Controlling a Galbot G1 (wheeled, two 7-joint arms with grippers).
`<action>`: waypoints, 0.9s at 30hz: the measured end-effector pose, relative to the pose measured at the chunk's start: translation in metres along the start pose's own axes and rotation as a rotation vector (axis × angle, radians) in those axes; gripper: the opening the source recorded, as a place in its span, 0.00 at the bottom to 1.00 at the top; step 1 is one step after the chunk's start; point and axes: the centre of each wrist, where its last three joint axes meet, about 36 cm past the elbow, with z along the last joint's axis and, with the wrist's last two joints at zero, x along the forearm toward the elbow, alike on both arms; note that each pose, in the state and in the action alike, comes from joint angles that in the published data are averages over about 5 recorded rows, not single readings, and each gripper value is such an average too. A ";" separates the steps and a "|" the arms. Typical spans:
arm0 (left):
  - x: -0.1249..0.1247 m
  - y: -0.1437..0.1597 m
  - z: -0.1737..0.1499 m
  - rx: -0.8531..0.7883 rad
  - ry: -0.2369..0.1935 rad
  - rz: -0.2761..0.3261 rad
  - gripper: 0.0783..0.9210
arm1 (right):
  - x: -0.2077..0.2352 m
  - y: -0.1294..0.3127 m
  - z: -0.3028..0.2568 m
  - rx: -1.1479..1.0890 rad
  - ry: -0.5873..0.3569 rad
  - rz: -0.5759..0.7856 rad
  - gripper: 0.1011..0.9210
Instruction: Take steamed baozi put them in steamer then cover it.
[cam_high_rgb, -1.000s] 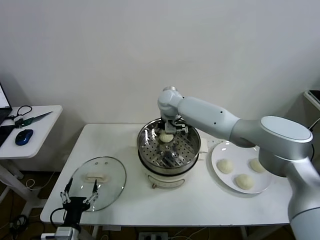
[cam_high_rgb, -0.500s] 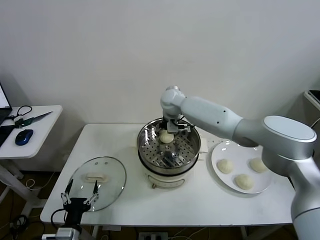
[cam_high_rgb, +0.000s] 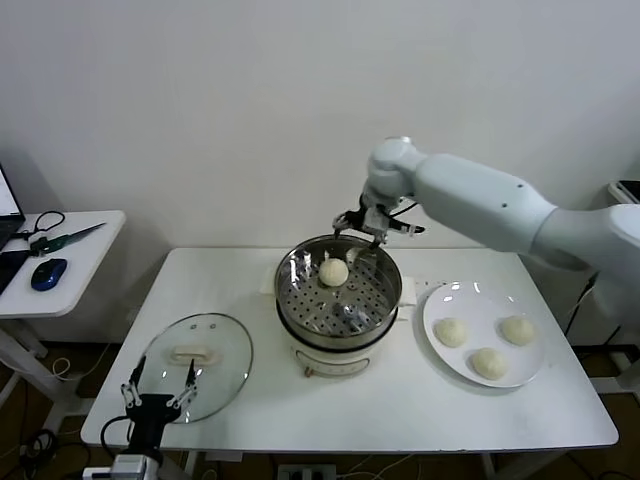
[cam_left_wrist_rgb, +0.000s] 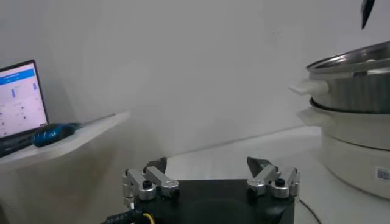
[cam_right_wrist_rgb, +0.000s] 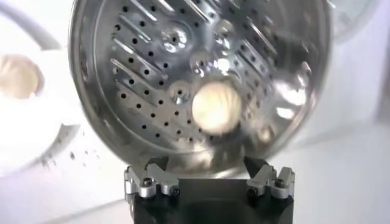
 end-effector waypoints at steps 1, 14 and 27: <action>0.000 0.000 -0.001 0.000 -0.001 0.000 0.88 | 0.002 0.011 0.007 -0.072 -0.001 0.001 0.88; -0.002 -0.003 -0.002 -0.002 -0.002 0.002 0.88 | -0.016 0.160 0.054 -0.724 -0.028 -0.116 0.88; 0.006 0.000 -0.001 -0.019 0.015 -0.014 0.88 | -0.081 0.243 0.051 -0.926 -0.035 -0.219 0.88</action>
